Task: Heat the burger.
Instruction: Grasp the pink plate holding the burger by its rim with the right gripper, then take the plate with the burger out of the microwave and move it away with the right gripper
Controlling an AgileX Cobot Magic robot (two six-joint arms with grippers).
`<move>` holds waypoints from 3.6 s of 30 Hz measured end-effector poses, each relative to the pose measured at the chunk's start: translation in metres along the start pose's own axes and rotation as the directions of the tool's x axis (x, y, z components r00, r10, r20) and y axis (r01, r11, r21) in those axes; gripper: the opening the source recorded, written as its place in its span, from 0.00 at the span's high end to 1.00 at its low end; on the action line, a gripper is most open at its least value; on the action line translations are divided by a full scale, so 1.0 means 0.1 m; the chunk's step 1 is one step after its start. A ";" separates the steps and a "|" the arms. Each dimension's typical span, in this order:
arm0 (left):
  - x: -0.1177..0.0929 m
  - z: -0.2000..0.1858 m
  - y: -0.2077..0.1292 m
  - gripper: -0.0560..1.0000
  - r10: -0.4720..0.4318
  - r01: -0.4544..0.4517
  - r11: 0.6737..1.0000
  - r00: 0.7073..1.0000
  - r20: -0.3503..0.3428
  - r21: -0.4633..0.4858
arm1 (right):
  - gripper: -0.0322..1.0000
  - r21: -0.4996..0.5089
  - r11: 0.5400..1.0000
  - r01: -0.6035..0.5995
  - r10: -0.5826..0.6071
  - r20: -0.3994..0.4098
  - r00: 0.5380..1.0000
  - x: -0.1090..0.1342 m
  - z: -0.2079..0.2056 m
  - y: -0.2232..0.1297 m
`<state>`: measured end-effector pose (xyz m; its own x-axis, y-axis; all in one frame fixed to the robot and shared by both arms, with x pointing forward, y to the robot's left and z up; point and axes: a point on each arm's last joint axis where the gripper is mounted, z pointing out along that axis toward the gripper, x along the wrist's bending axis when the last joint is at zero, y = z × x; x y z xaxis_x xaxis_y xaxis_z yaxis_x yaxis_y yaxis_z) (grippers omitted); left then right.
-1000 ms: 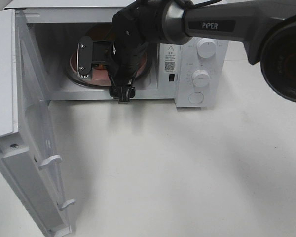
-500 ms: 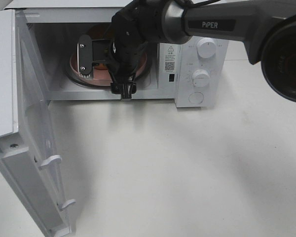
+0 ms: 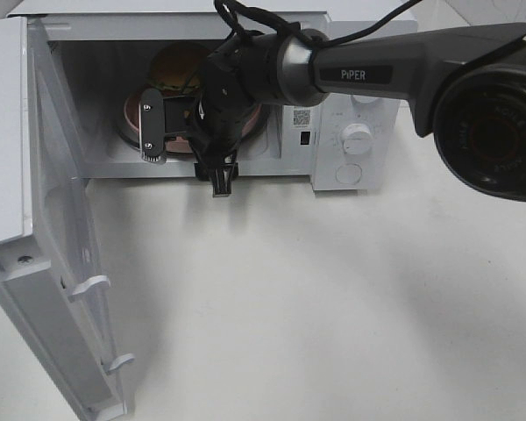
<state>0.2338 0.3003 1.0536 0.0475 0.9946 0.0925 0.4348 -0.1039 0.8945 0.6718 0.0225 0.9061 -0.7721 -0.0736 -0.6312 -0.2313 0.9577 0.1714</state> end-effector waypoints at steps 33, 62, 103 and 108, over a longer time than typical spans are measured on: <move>0.00 0.00 0.00 0.16 0.000 0.000 1.000 1.000 0.000 0.000 | 0.87 -0.035 0.997 0.065 -0.068 -0.096 0.993 0.06 -0.34 0.29; 0.00 0.00 0.00 0.16 0.000 0.000 1.000 1.000 0.000 0.000 | 0.87 -0.137 0.967 0.215 -0.222 -0.040 0.974 0.79 -1.09 0.00; 0.00 0.00 0.00 0.16 0.000 0.000 1.000 1.000 0.000 0.000 | 0.87 -0.196 0.943 0.270 -0.265 0.048 0.963 1.40 -2.18 -0.55; 0.00 0.00 0.00 0.16 0.000 0.000 1.000 1.000 0.000 0.000 | 0.87 -0.199 0.942 0.269 -0.262 0.063 0.963 1.47 -2.32 -0.62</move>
<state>0.2338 0.3003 1.0536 0.0475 0.9946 0.0925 0.4348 -0.1039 0.8945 0.4361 -0.1126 0.9781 -0.6458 -0.3038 -0.7005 -0.5435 0.8272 0.1423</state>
